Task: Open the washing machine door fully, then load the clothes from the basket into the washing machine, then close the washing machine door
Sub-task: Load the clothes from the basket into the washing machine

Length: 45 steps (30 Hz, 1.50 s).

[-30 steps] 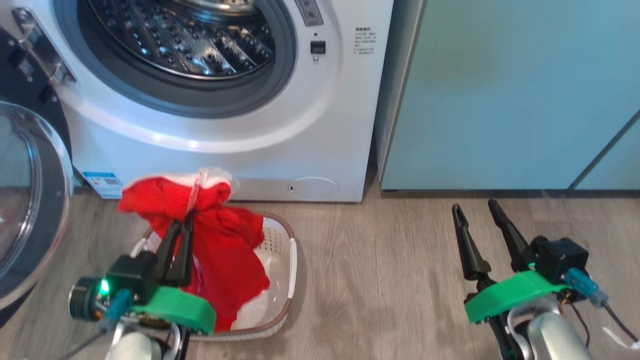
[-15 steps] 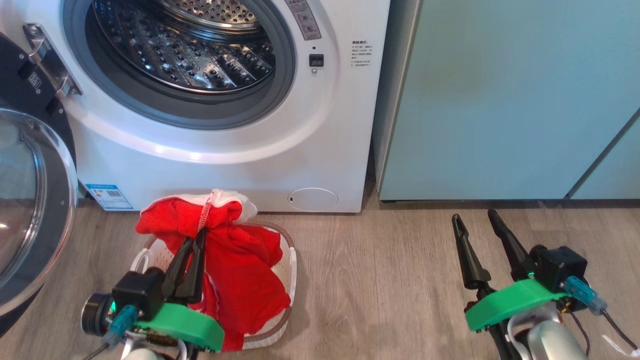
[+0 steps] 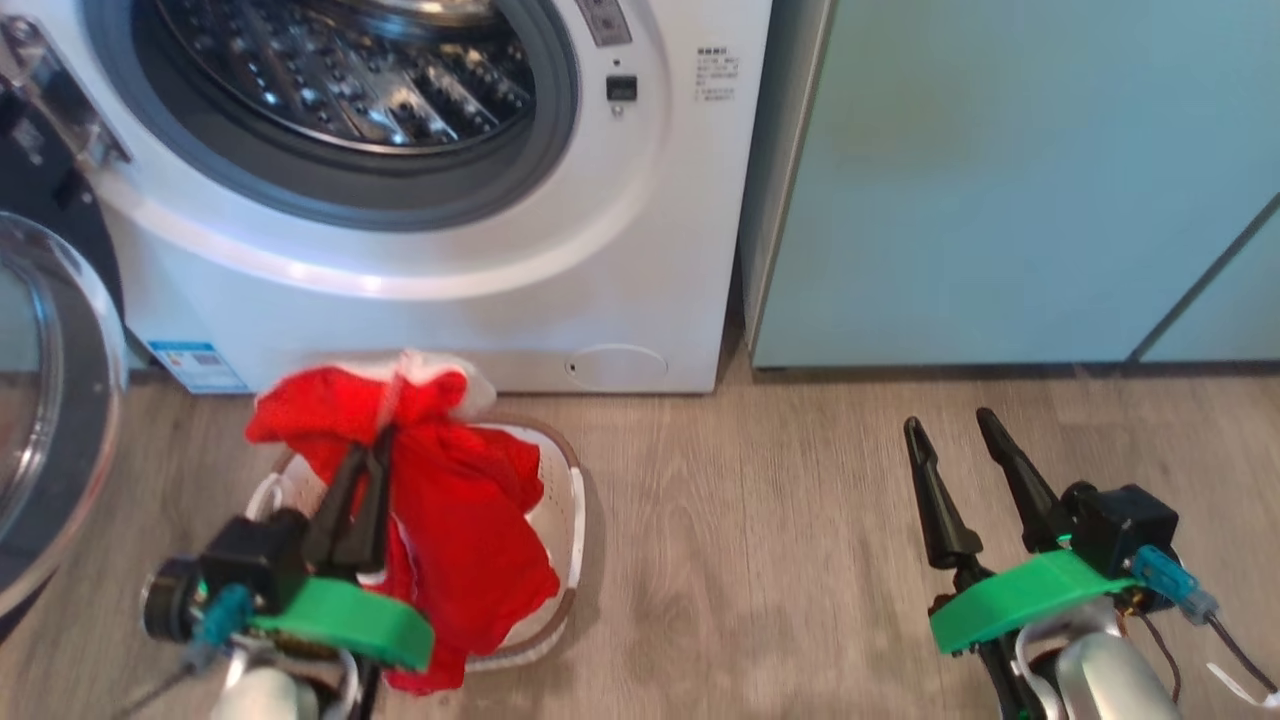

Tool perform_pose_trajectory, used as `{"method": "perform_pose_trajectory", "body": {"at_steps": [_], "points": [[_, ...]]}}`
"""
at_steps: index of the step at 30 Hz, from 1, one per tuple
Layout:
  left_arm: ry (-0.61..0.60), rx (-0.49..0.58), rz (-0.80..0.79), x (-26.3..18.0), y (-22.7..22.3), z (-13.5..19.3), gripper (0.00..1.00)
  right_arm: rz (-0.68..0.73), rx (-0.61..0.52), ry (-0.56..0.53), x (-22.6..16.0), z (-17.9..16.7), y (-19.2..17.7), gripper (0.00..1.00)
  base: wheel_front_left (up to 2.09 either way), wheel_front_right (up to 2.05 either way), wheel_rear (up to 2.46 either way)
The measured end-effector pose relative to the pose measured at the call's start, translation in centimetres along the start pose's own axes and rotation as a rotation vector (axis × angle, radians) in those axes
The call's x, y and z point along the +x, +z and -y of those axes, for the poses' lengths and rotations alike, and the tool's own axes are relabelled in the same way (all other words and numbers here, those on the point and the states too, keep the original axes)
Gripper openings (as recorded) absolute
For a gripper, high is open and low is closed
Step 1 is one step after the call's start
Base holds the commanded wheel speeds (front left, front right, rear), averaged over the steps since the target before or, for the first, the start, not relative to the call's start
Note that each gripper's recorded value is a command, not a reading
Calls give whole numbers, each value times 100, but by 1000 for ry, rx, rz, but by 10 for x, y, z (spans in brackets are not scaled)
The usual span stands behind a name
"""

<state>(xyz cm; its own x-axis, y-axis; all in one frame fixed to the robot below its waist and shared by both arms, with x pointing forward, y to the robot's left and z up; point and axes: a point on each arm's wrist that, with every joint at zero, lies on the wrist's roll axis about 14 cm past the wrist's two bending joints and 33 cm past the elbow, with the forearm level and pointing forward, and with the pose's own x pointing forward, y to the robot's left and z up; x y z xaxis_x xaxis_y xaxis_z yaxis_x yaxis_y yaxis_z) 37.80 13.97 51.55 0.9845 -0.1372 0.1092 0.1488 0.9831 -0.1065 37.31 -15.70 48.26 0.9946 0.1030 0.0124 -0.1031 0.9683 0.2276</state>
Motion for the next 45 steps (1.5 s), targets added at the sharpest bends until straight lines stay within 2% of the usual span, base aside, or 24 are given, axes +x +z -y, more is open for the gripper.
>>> {"method": "perform_pose_trajectory", "body": {"at_steps": [6,11,14,21,31,36,45], "points": [[-9,0,31,32,5,-4,0,-29,2,-2,12,2,-10,100,0,0,0],[-26,6,82,77,12,-8,0,-43,-1,-15,30,10,-17,100,0,0,0],[8,-31,102,103,11,-22,0,-70,-2,-22,36,14,-28,100,0,0,0],[-30,12,171,180,13,-30,0,-112,10,-49,54,28,-48,100,0,0,0],[-88,87,185,295,-15,-46,0,-193,35,-116,67,57,-86,100,0,0,0],[-142,161,147,337,-42,-44,0,-244,55,-146,65,67,-108,100,0,0,0],[-158,218,97,395,-76,-52,0,-298,70,-179,67,82,-131,100,0,0,0]]}}
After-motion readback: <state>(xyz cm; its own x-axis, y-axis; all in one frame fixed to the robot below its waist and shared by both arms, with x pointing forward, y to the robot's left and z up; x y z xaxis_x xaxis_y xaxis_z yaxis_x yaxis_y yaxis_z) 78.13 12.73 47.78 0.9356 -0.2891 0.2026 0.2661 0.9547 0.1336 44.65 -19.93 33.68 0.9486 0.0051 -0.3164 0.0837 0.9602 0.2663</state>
